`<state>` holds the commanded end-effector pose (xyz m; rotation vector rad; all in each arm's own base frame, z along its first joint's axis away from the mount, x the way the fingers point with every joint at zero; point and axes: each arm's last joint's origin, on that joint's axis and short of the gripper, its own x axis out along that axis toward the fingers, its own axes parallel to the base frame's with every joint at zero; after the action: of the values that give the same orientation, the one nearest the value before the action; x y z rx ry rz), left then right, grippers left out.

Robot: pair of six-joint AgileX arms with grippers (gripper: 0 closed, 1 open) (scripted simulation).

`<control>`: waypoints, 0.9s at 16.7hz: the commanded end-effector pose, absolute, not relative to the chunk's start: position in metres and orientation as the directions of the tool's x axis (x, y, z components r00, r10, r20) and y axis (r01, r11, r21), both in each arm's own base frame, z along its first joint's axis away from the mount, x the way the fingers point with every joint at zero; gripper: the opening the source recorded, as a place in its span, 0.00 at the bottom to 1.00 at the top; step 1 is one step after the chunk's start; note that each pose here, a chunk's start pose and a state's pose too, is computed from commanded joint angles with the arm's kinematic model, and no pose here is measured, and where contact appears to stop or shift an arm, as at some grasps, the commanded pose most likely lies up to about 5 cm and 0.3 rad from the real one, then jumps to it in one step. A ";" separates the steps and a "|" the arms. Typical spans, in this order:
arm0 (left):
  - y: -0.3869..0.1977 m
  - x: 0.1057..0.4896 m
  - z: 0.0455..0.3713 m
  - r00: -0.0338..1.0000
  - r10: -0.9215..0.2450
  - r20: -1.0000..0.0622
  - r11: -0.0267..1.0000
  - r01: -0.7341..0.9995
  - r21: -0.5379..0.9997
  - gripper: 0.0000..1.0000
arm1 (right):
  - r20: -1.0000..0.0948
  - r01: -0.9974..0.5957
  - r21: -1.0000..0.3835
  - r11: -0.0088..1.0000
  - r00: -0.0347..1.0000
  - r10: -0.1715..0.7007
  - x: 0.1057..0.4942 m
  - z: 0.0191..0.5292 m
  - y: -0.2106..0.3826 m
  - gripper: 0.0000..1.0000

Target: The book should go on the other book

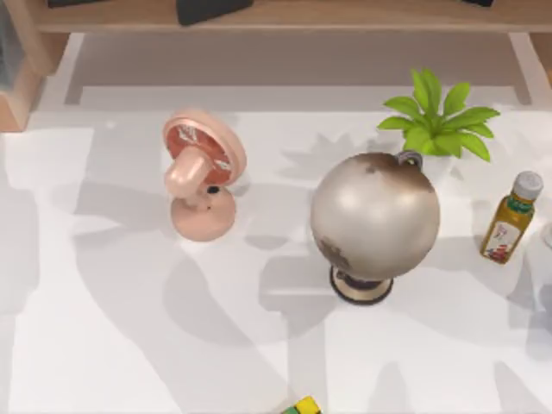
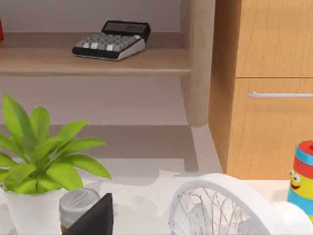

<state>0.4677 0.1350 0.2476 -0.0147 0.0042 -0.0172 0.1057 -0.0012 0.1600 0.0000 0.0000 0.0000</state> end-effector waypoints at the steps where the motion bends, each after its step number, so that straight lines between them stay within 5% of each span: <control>1: 0.135 0.468 0.248 1.000 -0.017 -0.004 1.000 0.017 -0.015 0.25 | 0.000 0.000 0.000 1.000 1.000 0.000 0.106 0.160 -0.001 1.00; 5: 0.135 0.468 0.248 1.000 -0.017 -0.004 1.000 0.017 -0.015 0.00 | 0.000 0.000 0.000 1.000 1.000 0.000 0.106 0.160 -0.001 1.00; 15: 0.139 0.464 0.252 1.000 -0.001 0.004 1.000 0.001 -0.008 0.00 | 0.000 0.000 0.000 1.000 1.000 0.000 0.106 0.160 -0.001 1.00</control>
<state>0.4644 0.1394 0.2520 -0.0083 -0.0044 -0.0007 0.1057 -0.0012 0.1600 0.0000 0.0000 0.0000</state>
